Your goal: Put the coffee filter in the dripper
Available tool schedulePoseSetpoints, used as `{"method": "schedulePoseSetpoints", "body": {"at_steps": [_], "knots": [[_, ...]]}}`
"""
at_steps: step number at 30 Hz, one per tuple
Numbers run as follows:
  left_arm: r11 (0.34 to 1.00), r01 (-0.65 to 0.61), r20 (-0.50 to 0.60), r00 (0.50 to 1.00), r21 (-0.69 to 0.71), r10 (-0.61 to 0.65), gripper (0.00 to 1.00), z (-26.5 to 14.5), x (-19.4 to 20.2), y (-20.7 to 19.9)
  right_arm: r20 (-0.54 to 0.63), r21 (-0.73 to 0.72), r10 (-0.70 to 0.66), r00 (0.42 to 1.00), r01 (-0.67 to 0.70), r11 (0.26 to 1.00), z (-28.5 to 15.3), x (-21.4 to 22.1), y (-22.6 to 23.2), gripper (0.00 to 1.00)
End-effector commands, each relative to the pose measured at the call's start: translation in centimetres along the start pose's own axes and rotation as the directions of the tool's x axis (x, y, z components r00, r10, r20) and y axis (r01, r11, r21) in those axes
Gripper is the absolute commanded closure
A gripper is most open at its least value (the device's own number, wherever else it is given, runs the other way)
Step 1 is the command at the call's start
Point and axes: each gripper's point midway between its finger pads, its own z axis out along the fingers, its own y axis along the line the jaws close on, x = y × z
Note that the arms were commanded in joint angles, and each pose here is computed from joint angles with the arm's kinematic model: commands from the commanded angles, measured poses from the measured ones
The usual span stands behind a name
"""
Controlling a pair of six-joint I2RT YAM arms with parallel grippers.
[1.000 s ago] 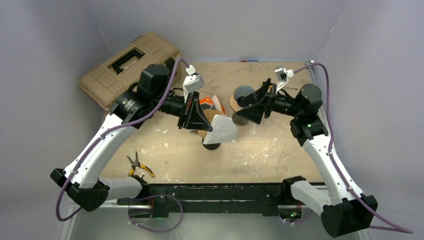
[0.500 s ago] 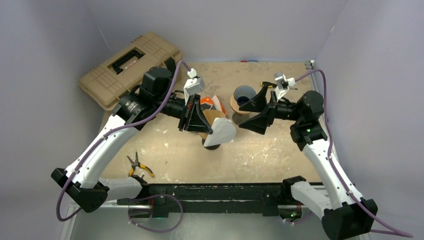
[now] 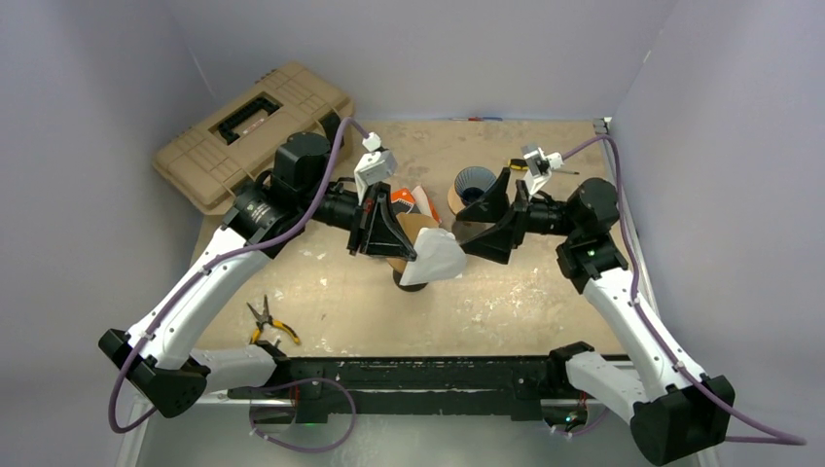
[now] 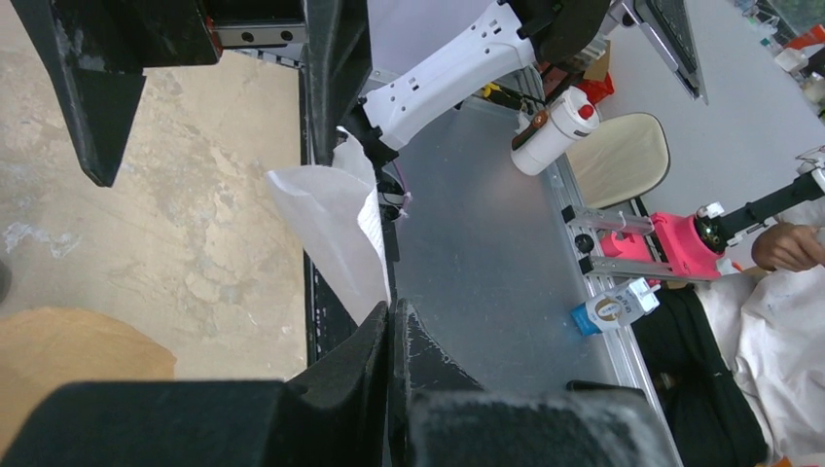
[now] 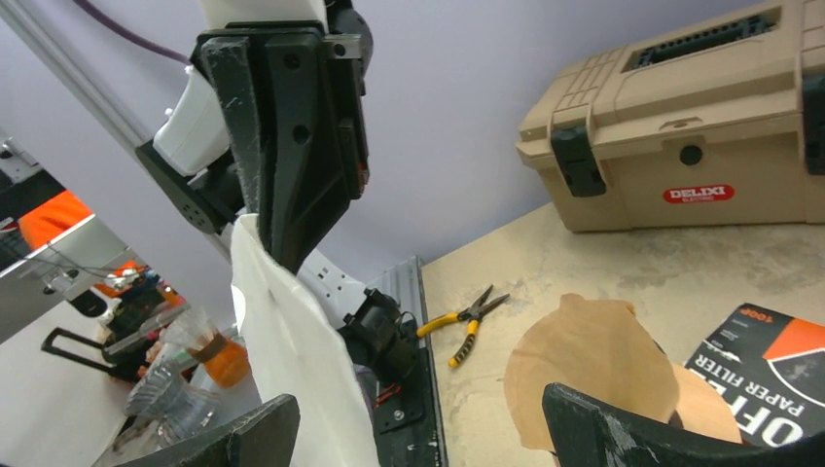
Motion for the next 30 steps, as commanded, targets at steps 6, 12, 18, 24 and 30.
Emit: {"method": "schedulePoseSetpoints", "body": {"at_steps": [6,12,18,24,30], "knots": [[0.998,-0.027,0.042,0.999,-0.053,0.03,1.0,0.0,-1.1,0.6,-0.021,-0.116,-0.07,0.997,0.067,0.991,0.5,0.9,3.2,0.01],[0.999,0.004,0.038,0.999,-0.046,-0.002,1.0,0.6,-0.7,1.6,-0.021,-0.117,-0.035,0.999,0.033,0.993,1.2,1.5,3.4,0.07],[0.999,0.0,0.044,0.999,-0.054,0.002,1.0,0.5,-0.8,1.6,-0.019,-0.116,-0.021,1.0,0.019,0.993,1.7,1.4,3.3,0.39],[0.996,0.005,0.052,0.999,-0.09,0.0,0.97,0.4,-0.7,2.1,-0.019,-0.1,-0.016,1.0,0.014,0.995,1.8,1.4,3.0,0.88],[0.983,0.006,0.061,0.998,-0.186,0.006,0.69,0.0,-1.0,3.4,-0.005,-0.01,-0.031,1.0,0.031,0.999,1.9,0.6,1.9,1.0]]}}
